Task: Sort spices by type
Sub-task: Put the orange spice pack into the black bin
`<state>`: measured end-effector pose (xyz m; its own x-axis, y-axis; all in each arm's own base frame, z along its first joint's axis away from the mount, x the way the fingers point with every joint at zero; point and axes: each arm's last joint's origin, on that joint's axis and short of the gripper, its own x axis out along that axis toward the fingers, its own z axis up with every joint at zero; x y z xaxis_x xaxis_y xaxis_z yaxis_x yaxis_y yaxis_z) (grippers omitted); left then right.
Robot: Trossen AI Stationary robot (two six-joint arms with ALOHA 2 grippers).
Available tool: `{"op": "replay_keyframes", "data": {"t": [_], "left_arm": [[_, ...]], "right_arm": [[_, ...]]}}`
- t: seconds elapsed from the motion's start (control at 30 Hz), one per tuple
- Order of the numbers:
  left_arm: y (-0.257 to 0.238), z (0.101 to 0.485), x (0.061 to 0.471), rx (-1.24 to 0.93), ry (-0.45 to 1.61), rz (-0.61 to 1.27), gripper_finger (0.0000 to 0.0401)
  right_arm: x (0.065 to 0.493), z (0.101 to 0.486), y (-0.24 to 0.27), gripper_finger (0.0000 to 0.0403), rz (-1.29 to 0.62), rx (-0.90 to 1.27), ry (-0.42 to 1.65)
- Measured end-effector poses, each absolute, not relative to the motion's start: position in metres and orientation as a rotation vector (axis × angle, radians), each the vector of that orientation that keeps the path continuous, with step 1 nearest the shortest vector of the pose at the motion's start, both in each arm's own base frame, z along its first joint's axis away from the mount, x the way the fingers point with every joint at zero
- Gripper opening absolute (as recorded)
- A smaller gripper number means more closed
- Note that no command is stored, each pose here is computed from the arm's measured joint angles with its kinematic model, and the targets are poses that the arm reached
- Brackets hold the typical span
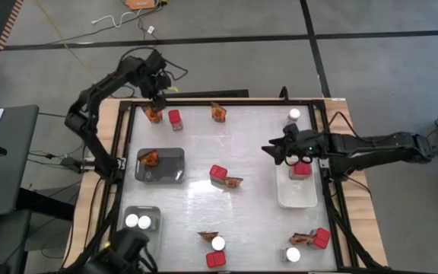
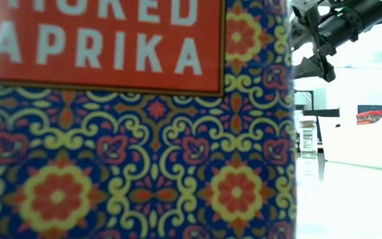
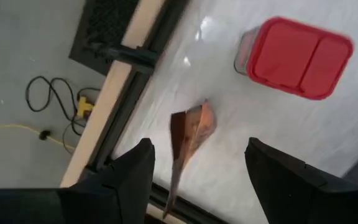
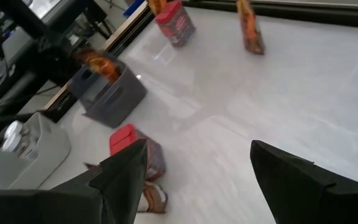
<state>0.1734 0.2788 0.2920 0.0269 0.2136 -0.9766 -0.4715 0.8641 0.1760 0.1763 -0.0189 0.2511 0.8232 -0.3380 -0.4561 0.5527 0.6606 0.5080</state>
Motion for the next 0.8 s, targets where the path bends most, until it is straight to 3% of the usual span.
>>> {"op": "replay_keyframes", "data": {"t": [0.33, 0.8], "left_arm": [[0.290, 0.277, 0.174, -0.113, 1.567, 0.469, 0.0238], [0.285, 0.269, 0.170, -0.212, 1.596, 0.479, 0.0238]], "right_arm": [[0.176, 0.251, -0.024, 0.0311, -0.550, 0.734, 0.317], [0.176, 0.251, -0.024, 0.0311, -0.549, 0.732, 0.318]]}}
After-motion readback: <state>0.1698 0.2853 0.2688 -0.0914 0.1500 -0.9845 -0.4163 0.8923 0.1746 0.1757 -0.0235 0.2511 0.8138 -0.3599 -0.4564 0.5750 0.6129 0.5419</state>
